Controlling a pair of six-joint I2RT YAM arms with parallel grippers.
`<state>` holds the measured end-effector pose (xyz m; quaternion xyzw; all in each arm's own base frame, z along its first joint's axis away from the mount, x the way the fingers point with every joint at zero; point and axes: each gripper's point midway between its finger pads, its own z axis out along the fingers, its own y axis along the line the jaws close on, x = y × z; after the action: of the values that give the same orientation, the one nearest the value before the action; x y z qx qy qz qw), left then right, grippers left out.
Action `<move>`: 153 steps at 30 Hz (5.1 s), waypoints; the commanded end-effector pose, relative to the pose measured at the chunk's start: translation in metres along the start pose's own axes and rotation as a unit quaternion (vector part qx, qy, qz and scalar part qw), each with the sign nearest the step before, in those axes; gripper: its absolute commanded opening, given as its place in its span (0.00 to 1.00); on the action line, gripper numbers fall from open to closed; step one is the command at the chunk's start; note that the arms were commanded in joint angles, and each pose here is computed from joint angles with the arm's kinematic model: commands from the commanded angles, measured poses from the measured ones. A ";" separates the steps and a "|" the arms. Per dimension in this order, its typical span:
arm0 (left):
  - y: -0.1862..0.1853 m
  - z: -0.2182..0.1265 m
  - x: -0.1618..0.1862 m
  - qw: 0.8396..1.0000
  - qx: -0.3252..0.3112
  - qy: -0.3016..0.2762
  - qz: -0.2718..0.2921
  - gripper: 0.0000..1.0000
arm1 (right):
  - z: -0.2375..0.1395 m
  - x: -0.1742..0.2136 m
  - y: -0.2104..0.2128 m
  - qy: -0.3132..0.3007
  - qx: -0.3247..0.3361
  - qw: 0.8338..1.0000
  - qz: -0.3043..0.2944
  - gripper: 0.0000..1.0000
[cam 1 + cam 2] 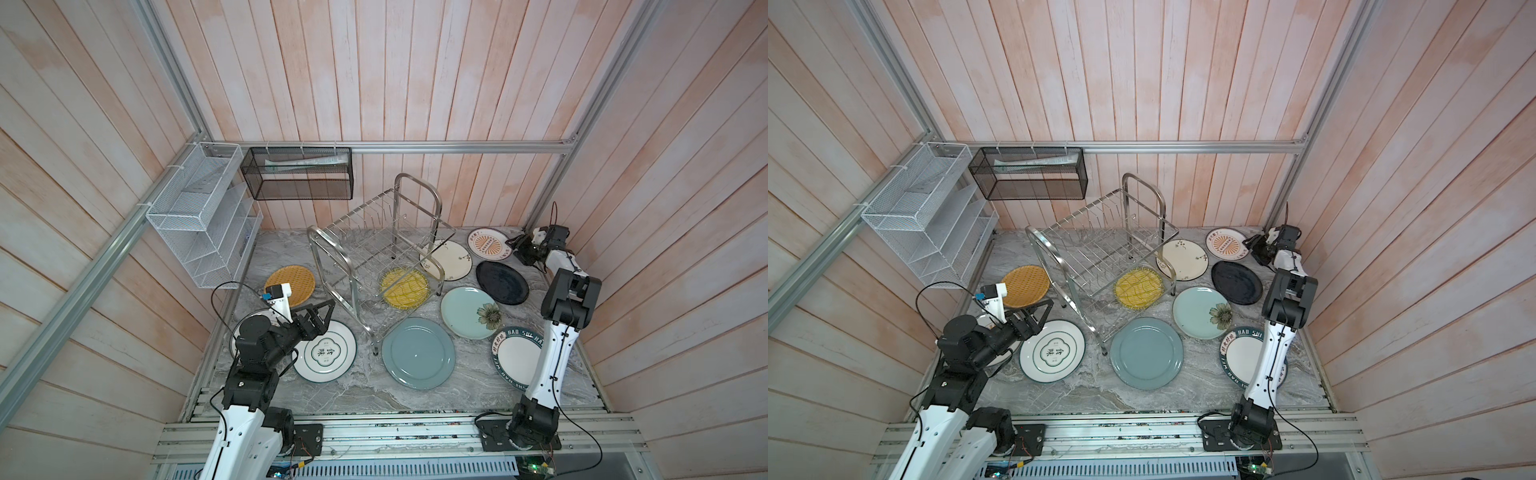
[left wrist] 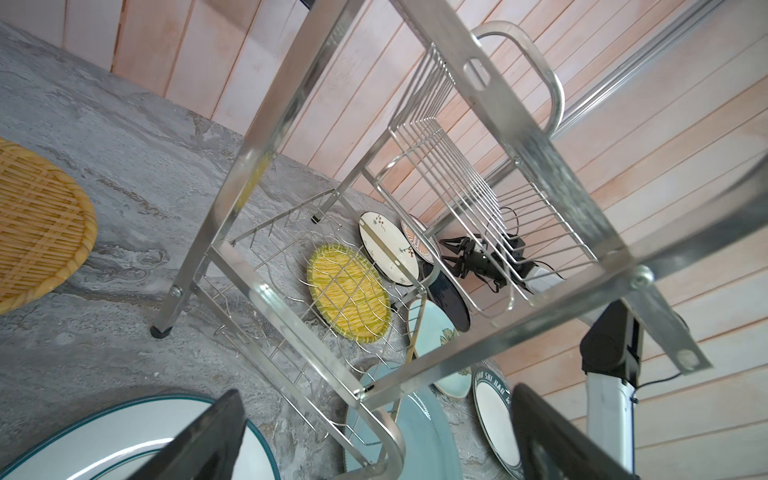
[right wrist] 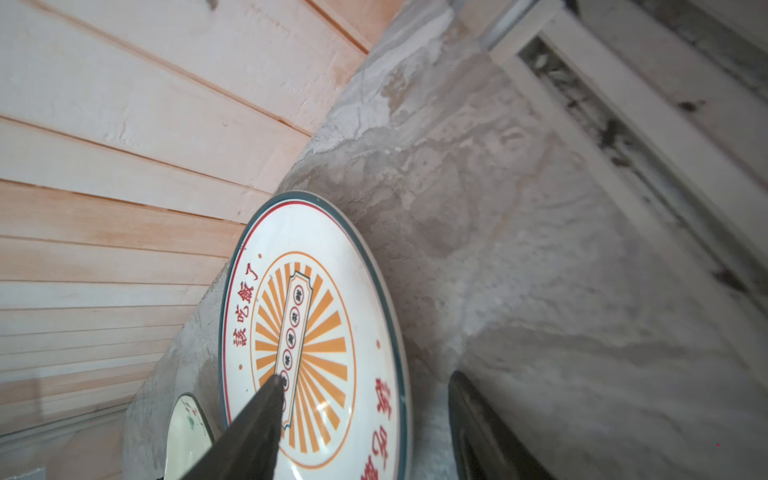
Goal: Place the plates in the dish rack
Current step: 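Reach the right gripper to the sunburst plate's rim and grasp it, then lift the sunburst plate upright with the right gripper while the left arm swings rackward, then carry the upright plate toward the left gripper while the left gripper approaches it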
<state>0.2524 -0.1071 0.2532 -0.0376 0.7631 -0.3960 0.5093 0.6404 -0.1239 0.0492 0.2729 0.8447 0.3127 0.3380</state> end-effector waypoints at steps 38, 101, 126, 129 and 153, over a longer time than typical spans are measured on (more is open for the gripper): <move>-0.030 -0.052 -0.065 0.991 -0.056 -0.119 0.016 1.00 | -0.094 -0.010 0.030 -0.128 -0.112 0.977 0.129 0.00; 0.089 0.145 0.001 0.975 -0.218 0.038 -0.030 0.92 | -0.228 0.171 0.134 -0.092 -0.158 0.978 0.097 0.00; 0.033 0.101 -0.021 0.992 -0.102 0.069 -0.023 1.00 | -0.258 0.207 0.144 -0.067 -0.160 0.981 0.085 0.00; 0.008 0.084 -0.007 0.994 -0.062 0.087 -0.023 1.00 | -0.264 0.219 0.149 -0.051 -0.162 0.982 0.084 0.00; -0.134 0.169 0.095 0.979 0.069 0.151 -0.121 0.73 | -0.252 0.338 0.195 0.091 -0.181 0.977 0.061 0.00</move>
<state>0.2842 -0.3364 0.2233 0.0014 0.8055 -0.4979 0.3213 0.2896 0.1422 0.1864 0.2349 0.7943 0.4939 0.2644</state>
